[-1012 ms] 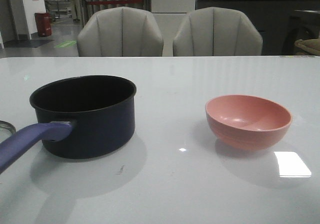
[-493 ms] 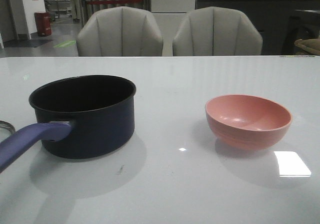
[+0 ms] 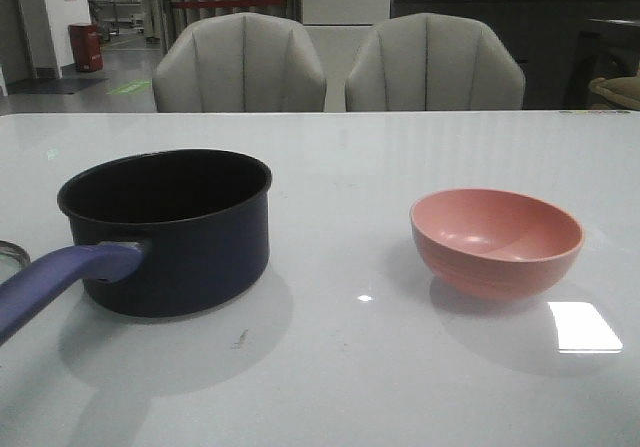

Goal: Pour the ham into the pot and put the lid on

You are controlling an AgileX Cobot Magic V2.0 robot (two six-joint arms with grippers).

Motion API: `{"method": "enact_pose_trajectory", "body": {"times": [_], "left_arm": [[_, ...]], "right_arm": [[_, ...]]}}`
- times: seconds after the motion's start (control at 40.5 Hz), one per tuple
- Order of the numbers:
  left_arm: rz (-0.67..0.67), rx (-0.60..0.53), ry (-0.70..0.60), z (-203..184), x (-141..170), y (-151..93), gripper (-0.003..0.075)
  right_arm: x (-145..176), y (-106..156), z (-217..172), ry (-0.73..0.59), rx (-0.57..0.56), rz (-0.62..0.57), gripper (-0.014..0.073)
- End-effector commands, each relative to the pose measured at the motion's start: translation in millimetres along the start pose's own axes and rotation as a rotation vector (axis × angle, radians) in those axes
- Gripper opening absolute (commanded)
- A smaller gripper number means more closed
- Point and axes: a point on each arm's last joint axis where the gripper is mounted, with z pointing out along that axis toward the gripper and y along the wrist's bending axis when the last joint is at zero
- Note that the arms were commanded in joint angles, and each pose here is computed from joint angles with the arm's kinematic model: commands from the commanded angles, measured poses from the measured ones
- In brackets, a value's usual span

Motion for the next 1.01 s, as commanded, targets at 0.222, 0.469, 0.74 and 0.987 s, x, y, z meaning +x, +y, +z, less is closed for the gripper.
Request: {"method": "enact_pose_trajectory", "body": {"times": [0.222, 0.469, 0.74, 0.987], "left_arm": [[-0.045, -0.009, 0.050, 4.5, -13.7, 15.0, 0.0603], [-0.006, 0.054, 0.040, 6.6, -16.8, 9.0, 0.0603], [-0.009, 0.047, 0.093, 27.1, -17.1, 8.3, 0.0603], [-0.013, 0.051, 0.084, 36.2, -22.1, 7.2, 0.0603]], "right_arm": [[-16.5, -0.7, -1.1, -0.102, 0.012, -0.010, 0.0147], [-16.5, -0.7, -1.1, -0.102, 0.012, -0.010, 0.0147], [-16.5, -0.7, -1.1, -0.102, 0.012, -0.010, 0.0147], [-16.5, -0.7, -1.1, -0.102, 0.012, -0.010, 0.0147]]}}
